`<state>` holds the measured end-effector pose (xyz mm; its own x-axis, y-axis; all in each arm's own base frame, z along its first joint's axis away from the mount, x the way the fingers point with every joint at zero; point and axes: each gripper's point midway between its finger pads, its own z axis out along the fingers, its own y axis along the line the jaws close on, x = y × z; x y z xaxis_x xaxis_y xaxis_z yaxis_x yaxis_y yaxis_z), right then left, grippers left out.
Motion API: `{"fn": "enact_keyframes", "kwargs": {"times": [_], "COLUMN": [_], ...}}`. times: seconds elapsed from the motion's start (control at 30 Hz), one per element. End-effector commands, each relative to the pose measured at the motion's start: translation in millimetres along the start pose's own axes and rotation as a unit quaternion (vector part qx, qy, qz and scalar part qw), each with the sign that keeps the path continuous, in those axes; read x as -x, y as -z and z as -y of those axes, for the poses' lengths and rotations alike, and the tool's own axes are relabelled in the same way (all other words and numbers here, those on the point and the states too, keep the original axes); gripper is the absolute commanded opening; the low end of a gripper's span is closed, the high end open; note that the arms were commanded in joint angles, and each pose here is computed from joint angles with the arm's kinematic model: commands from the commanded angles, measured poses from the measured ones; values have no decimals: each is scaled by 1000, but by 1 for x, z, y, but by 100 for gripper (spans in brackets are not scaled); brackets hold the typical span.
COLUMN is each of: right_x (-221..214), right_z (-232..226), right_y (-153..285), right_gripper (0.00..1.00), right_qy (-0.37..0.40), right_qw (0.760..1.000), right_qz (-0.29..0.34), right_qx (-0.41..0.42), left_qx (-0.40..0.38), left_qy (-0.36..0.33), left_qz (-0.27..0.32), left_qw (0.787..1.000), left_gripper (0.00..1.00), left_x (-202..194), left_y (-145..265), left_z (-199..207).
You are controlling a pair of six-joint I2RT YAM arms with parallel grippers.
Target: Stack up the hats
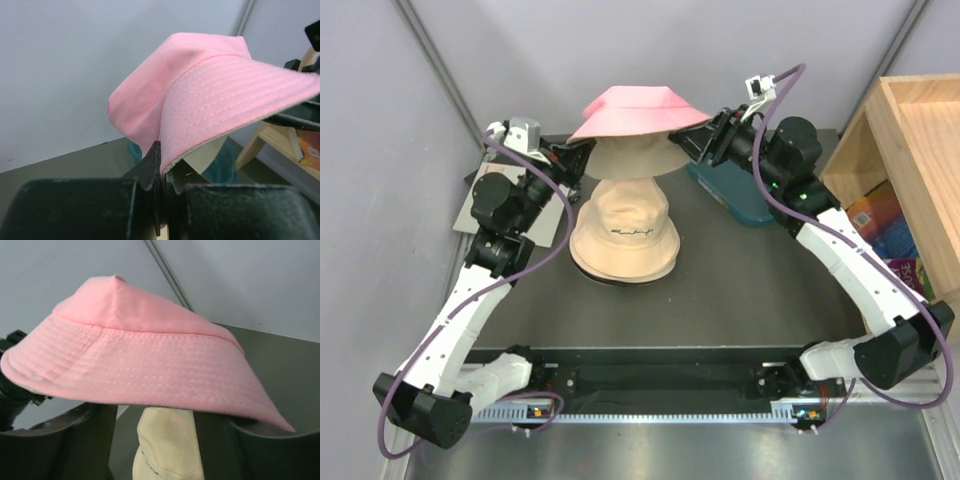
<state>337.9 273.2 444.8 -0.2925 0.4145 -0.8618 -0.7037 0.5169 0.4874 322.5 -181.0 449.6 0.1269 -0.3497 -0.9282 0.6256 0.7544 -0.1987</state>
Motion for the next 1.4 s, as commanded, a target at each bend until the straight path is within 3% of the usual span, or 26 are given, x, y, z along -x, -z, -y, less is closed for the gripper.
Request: {"fn": "enact_keyframes", "kwargs": {"times": [0.0,0.07,0.27,0.63,1.37], "right_x": [7,9,8,-4,-41], "right_z": [-26,-38,-68,-121,-112], "right_y": [-10,-11,-7,15,-21], "right_gripper": [69,79,88,89,87], "right_qy": [-24,-34,-109,-219,-305], "right_qw": [998,994,978,936,917], "right_qz": [11,17,31,59,32], "right_qx": [64,100,175,270,254], "left_qx": [62,87,116,148,141], "left_qy": [-49,-59,-65,-69,-65], "left_qz": [34,25,12,-16,-27], "left_qw": [996,994,991,986,988], "left_gripper": [0,0,0,0,0], "left_x": [46,52,46,23,5], "left_y": [-3,-4,-9,-8,12], "left_z": [-15,-23,-36,-54,-50]}}
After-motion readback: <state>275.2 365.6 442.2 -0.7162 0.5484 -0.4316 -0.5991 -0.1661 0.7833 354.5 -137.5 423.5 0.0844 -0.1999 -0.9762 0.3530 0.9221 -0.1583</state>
